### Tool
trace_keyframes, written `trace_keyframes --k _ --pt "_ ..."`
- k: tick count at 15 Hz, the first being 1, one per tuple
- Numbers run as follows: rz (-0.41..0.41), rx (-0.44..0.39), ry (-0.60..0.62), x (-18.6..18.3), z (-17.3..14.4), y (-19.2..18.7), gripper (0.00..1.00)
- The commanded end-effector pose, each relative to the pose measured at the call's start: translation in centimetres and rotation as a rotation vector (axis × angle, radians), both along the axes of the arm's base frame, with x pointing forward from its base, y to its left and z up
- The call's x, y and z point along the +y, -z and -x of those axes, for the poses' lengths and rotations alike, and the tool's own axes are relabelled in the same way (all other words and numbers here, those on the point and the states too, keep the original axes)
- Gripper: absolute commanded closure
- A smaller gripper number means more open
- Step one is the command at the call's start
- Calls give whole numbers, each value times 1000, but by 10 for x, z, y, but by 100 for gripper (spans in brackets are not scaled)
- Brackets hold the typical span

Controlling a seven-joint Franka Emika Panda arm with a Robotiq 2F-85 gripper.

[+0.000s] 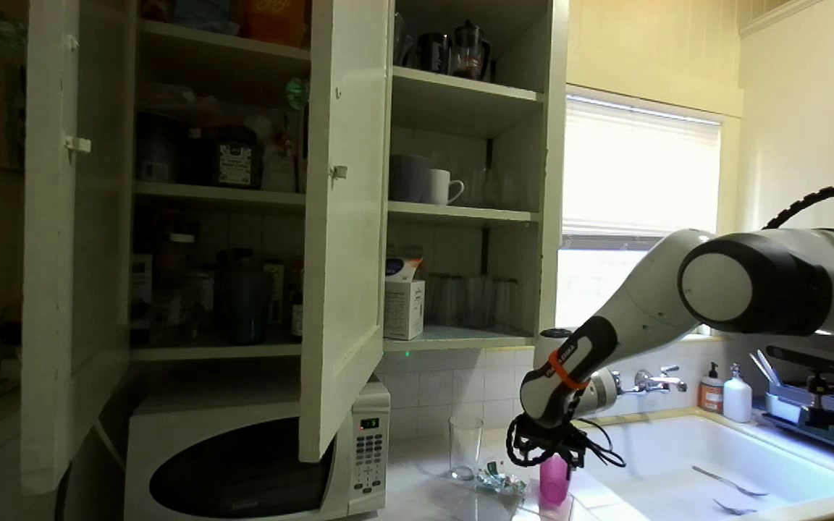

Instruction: Put the red cup in the cupboard

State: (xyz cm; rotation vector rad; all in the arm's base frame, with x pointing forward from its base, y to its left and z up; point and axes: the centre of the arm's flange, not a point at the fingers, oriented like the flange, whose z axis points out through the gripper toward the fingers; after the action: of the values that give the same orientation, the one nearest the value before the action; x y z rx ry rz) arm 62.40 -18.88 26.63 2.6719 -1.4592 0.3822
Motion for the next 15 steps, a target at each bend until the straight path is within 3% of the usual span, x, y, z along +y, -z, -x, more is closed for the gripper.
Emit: trace_keyframes --k 1,15 --pt "-25 -5 -17 -18 0 6 0" --pt "36 63 9 -6 -21 35 0"
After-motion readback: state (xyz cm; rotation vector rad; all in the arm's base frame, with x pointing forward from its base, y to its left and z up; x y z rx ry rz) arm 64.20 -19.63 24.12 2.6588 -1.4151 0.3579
